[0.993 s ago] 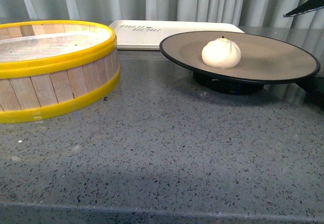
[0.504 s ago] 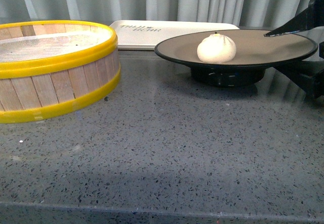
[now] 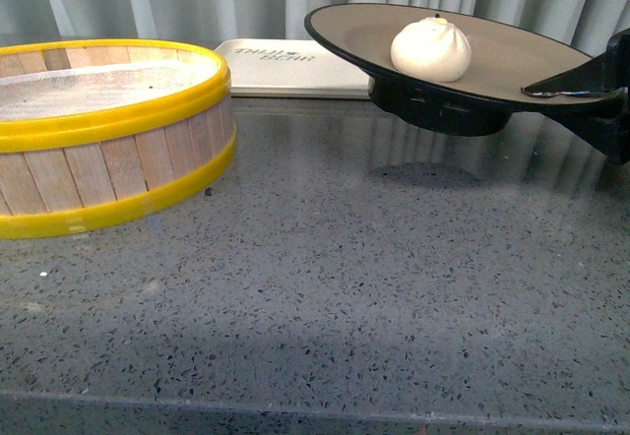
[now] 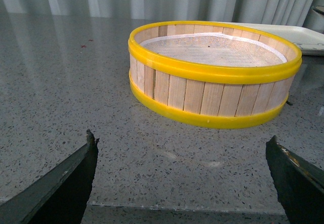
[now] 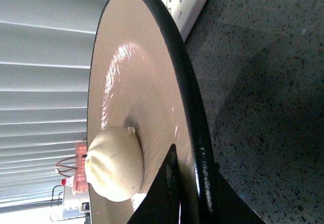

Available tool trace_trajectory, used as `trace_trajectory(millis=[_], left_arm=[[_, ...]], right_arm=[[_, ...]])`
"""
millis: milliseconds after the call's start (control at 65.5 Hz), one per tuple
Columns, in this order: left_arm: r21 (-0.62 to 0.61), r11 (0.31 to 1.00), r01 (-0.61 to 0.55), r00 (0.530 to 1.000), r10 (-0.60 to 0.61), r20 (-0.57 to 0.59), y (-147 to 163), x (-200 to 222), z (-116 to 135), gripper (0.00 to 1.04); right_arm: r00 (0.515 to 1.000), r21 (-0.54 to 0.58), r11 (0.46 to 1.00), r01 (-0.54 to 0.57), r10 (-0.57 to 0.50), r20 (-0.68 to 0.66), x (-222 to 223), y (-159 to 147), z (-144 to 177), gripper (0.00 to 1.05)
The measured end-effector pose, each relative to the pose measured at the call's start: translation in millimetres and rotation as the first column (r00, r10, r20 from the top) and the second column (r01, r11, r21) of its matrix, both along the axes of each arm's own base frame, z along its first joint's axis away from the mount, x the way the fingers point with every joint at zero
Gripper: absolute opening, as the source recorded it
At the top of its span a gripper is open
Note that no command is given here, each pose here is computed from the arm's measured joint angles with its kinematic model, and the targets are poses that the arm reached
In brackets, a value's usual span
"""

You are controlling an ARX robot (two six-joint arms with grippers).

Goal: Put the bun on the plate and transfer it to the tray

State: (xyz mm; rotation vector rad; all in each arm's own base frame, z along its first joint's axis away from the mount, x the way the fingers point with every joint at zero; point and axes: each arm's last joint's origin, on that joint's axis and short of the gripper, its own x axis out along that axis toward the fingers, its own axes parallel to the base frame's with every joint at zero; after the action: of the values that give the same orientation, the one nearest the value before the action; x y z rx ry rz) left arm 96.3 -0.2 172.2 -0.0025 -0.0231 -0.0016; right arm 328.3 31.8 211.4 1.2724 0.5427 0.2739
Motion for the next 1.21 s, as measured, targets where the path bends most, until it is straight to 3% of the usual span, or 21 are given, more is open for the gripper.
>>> trace_trajectory(millis=[260,626,1054,1207], left_arm=[[0.000,1.000,0.000,1.000,0.000,0.000,0,0,0,0.98],[0.000,1.000,0.000,1.000,0.000,0.000,0,0,0,0.98],[0.000,1.000,0.000,1.000,0.000,0.000,0,0,0,0.98],[0.000,1.000,0.000,1.000,0.000,0.000,0,0,0,0.98]], right_arm=[[0.998,-0.013,0.998,0.065,-0.065,0.017,15,-28,10,0.03],[0.993,-0.040,0.992,0.116,-0.117,-0.023,92,-62,30,0.03],[1.000,-0.060,0.998,0.027,-0.027,-0.005,167,-29,62,0.03],[0.999,-0.076,0.997,0.002,-0.005,-0.036,186,-15,59,0.03]])
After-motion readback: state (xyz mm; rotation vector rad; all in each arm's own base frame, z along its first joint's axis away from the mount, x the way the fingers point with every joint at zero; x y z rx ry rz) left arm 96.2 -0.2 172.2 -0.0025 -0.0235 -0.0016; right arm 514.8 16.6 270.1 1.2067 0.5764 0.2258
